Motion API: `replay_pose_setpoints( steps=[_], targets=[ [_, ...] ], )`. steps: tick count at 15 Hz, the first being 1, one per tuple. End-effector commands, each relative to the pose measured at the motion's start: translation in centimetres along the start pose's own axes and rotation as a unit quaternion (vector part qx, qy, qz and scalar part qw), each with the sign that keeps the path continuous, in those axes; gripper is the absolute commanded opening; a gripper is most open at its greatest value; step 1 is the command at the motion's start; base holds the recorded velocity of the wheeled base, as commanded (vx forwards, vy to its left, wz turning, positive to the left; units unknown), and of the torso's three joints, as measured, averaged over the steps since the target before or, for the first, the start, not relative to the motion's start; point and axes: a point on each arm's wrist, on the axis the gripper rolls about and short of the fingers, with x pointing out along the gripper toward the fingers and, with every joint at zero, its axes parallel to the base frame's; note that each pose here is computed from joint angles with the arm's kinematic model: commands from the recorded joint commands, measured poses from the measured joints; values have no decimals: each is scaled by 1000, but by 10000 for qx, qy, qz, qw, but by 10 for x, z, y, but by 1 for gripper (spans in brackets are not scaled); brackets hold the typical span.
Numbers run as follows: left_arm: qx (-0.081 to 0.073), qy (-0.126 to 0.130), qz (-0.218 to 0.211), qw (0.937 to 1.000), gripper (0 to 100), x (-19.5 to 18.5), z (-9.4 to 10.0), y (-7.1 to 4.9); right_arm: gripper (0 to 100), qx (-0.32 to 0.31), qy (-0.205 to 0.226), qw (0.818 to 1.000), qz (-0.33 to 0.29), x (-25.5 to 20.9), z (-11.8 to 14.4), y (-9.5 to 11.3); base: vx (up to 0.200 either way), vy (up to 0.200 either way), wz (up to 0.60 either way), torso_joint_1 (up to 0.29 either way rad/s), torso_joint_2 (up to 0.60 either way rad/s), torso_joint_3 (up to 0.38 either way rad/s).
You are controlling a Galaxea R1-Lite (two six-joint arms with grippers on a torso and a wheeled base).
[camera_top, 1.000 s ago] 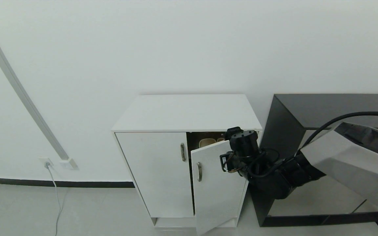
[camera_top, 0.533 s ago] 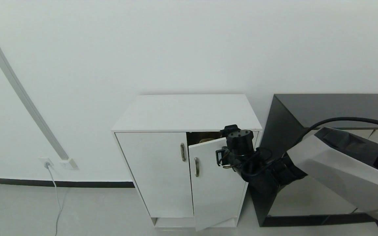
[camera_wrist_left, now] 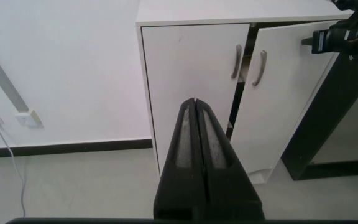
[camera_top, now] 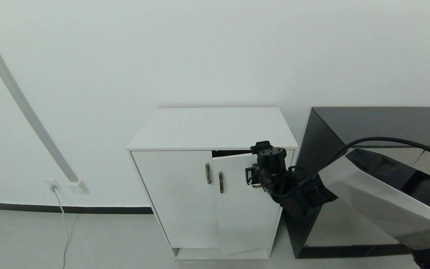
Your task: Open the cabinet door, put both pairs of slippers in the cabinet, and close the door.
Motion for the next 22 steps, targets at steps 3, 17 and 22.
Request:
replay_pose_setpoints(
  steps=[3, 17, 22],
  targets=[
    [-1, 8, 1, 10000, 0, 0, 0, 0, 0, 36, -38, 10000, -20, 12, -3, -4, 0, 0, 0, 0, 0, 0],
    [-1, 8, 1, 10000, 0, 0, 0, 0, 0, 113, -270, 9996, -47, 1, -4, -10, 0, 0, 0, 0, 0, 0],
    [-24, 8, 9, 10000, 0, 0, 0, 0, 0, 197, -375, 9989, -208, -41, 12, -40, 0, 0, 0, 0, 0, 0]
  ],
)
